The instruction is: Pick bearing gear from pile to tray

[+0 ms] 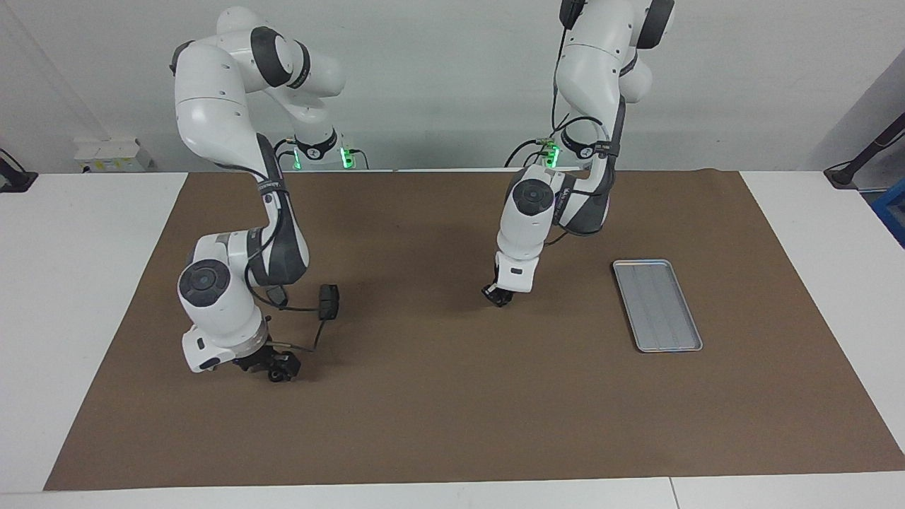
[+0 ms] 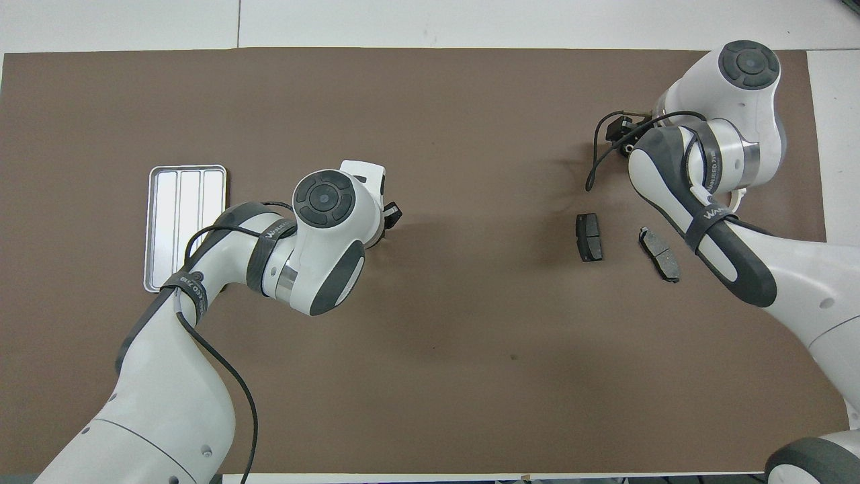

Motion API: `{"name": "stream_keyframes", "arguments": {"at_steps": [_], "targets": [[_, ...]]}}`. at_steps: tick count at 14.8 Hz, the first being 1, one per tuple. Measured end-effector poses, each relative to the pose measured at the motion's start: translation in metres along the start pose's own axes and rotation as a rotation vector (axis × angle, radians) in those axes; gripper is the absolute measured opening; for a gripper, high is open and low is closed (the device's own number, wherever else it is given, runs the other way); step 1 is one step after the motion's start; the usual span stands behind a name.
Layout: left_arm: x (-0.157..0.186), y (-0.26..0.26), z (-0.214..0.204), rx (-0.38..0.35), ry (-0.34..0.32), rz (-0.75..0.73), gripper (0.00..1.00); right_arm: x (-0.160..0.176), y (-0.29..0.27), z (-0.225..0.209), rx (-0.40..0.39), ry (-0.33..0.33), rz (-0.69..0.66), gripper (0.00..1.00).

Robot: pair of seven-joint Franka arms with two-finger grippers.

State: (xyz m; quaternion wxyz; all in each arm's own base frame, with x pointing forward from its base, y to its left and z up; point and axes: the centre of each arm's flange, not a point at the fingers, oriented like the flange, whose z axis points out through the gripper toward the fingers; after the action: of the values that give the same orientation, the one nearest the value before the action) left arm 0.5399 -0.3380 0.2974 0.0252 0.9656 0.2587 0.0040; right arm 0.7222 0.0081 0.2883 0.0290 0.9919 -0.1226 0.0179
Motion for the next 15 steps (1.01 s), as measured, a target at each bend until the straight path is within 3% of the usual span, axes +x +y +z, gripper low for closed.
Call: {"name": "stream_keyframes", "arguments": {"at_steps": [4, 7, 10, 11, 13, 14, 15], "targets": [[0.020, -0.011, -0.027, 0.065, -0.033, 0.022, 0.23, -0.002, -0.001, 0.004, -0.002, -0.010, -0.002, 1.00], [0.056, -0.069, -0.084, 0.111, -0.081, 0.144, 0.23, -0.003, -0.001, 0.006, -0.003, -0.013, -0.003, 1.00], [0.095, -0.165, -0.119, 0.099, -0.104, 0.273, 0.23, -0.003, -0.001, 0.006, -0.003, -0.014, -0.003, 0.81], [0.106, -0.193, -0.120, 0.094, -0.114, 0.321, 0.23, -0.003, -0.001, 0.006, -0.003, -0.013, -0.003, 0.71], [0.131, -0.241, -0.114, 0.076, -0.112, 0.389, 0.23, -0.003, -0.002, 0.005, -0.002, -0.013, -0.004, 0.70], [0.143, -0.260, -0.110, 0.065, -0.099, 0.406, 0.23, -0.003, -0.003, 0.004, 0.000, -0.011, -0.006, 0.63], [0.152, -0.276, -0.104, 0.056, -0.084, 0.410, 0.23, -0.003, -0.006, 0.002, 0.004, -0.008, -0.008, 0.51]]}}
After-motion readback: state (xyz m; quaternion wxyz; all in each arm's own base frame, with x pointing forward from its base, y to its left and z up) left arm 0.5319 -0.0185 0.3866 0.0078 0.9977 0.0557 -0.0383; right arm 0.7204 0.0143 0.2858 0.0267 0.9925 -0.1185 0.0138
